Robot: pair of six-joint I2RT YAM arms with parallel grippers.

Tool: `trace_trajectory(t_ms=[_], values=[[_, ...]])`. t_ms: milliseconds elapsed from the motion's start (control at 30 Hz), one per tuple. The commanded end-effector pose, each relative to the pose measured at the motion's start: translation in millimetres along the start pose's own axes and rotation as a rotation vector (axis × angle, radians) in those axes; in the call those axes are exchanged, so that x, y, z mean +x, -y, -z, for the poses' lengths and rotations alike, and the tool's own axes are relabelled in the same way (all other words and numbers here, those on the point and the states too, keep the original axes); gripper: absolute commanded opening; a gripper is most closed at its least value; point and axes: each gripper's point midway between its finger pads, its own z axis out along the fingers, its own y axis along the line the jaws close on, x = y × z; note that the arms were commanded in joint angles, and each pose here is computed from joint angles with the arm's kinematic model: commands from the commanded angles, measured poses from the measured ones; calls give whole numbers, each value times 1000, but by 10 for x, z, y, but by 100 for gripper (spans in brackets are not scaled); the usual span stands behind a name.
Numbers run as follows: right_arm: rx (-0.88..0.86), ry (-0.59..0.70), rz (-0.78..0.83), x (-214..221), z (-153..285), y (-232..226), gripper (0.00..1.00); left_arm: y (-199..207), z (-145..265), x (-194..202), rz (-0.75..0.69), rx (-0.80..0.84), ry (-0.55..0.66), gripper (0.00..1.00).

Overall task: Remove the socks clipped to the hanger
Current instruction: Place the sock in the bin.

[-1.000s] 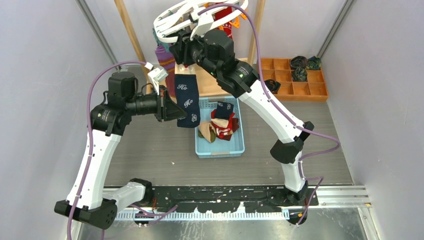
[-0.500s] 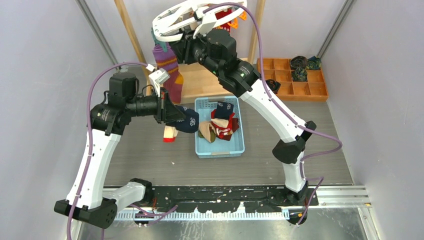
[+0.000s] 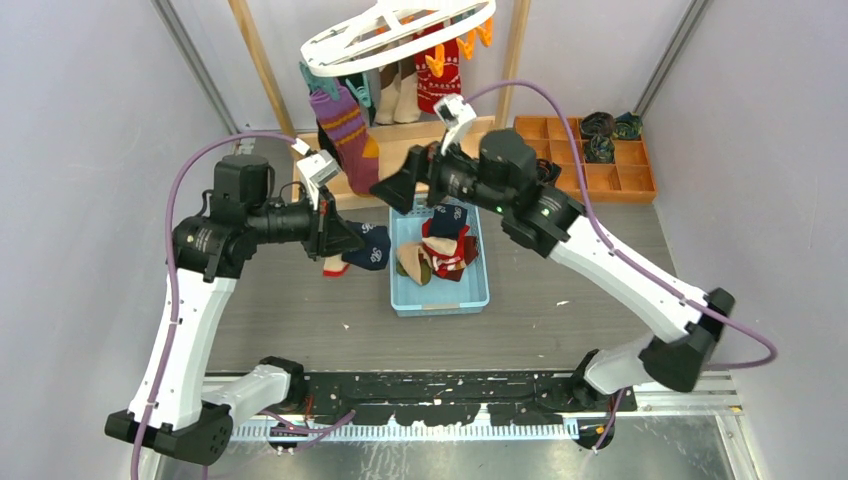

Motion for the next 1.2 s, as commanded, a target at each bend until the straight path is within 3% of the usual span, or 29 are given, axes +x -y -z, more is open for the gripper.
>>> trace_trajectory(t_ms=[0,233,367,500,633,867,1033,1067,1100,1133,1167], values=[[-328,37,-56,-10,401,-619,100,138,91,-64,-90,36,14,0],[-460,-34,-134,351,443,-796,95,257,136,-113,-102,79,25,0],[-507,-49,-169,410,382,-921,81,308,158,-121,-99,92,29,0],[-522,-63,-196,473,367,-971,52,330,176,-117,-102,93,33,0],[-492,-50,-210,459,400,-932,3,308,160,-119,-97,90,30,0],[-376,-43,-240,437,486,-687,1,152,120,-125,-98,24,31,1],[-300,-2,-303,378,553,-381,1,56,92,-106,-87,-13,21,8],[-285,5,-310,368,563,-330,1,46,86,-103,-83,-17,20,11],[-270,9,-318,368,565,-283,1,29,86,-108,-80,-26,22,22],[-253,14,-321,363,573,-228,1,13,91,-113,-80,-38,23,46],[-231,23,-323,350,589,-178,1,-3,99,-116,-82,-51,23,62]])
